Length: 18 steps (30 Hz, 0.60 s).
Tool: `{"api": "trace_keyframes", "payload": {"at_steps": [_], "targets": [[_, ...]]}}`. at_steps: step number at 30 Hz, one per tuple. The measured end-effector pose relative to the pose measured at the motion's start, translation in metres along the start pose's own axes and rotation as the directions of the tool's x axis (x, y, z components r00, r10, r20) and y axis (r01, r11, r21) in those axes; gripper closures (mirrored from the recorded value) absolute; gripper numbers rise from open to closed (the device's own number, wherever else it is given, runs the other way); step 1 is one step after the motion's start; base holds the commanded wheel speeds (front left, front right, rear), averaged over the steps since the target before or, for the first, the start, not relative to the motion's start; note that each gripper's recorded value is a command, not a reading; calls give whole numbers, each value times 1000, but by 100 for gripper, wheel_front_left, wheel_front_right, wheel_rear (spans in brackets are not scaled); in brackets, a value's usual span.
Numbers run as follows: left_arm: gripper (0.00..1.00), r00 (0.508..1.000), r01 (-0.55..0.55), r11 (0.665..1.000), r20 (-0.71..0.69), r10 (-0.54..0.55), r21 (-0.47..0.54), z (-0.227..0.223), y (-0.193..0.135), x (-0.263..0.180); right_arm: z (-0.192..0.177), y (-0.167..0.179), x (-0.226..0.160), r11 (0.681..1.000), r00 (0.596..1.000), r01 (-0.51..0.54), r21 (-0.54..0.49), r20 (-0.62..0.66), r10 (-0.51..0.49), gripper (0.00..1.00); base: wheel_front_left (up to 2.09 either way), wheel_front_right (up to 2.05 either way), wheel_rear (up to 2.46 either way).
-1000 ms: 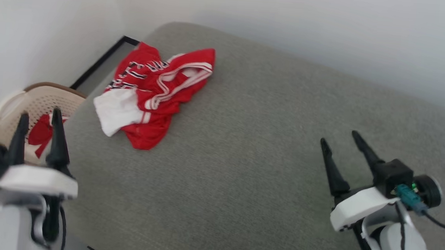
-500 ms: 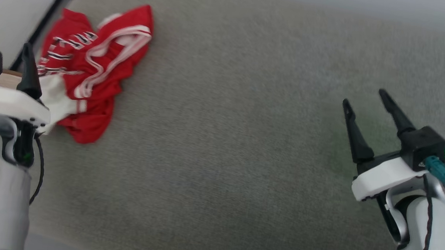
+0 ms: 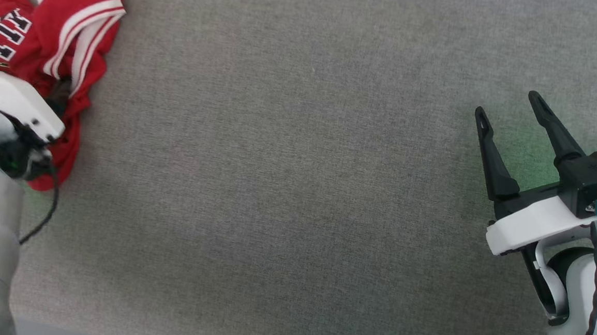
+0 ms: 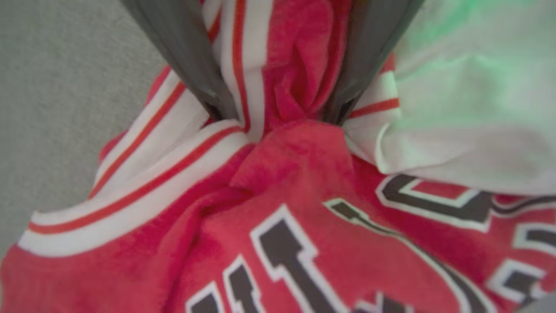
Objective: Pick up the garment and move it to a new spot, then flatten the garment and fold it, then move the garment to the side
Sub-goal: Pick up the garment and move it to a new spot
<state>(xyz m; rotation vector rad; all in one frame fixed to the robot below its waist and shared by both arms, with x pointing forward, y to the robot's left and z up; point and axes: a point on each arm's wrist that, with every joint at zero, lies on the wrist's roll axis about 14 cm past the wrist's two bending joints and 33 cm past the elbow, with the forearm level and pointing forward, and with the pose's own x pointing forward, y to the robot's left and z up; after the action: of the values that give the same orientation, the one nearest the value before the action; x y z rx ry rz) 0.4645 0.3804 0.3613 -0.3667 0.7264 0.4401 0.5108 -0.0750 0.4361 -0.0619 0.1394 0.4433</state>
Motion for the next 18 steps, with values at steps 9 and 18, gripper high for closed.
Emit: {"api": "trace_keyframes", "payload": {"at_steps": [9, 18], "targets": [[100, 983, -40, 999, -181, 38, -6, -13, 0, 8, -8, 2, 5, 1000, 1000, -10, 10, -21, 11, 0, 0, 0, 0], [100, 998, -46, 994, -34, 50, 101, 23, 16, -9, 5, 4, 3, 1000, 1000, 0, 30, 17, 0, 0, 0, 0, 0]]}}
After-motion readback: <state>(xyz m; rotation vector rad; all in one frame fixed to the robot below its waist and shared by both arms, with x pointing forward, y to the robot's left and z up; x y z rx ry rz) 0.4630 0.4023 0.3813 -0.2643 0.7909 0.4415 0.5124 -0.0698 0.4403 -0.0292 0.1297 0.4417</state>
